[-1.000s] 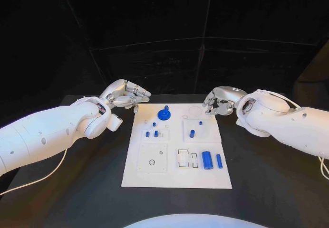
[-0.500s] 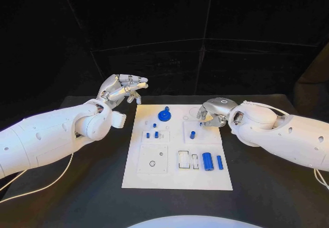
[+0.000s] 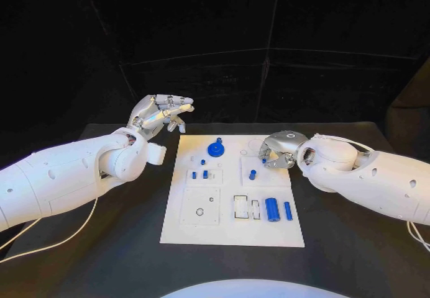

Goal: Assemble the parts on the task board

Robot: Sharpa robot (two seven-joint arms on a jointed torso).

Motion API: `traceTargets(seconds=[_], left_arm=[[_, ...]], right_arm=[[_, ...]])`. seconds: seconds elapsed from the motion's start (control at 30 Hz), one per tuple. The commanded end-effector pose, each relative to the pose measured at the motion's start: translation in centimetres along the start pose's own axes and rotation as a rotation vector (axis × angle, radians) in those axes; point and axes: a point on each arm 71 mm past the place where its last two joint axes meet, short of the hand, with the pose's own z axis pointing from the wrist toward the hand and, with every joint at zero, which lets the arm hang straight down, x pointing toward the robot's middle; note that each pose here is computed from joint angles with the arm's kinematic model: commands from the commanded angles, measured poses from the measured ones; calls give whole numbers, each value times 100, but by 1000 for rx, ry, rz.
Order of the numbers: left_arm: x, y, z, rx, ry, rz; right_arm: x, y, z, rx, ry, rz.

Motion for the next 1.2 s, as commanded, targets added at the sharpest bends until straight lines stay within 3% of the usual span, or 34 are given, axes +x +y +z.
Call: traceTargets(seconds=[0.03, 0.8, 1.2], left_arm=[[-1, -13, 1, 11, 4, -19], [-5, 7, 2, -8, 7, -21], [-24, 8, -6, -13, 4, -18]], right_arm=[[4, -9, 10, 8, 13, -22], [117, 21, 85, 31, 69, -2], [64, 29, 33, 43, -5, 29]])
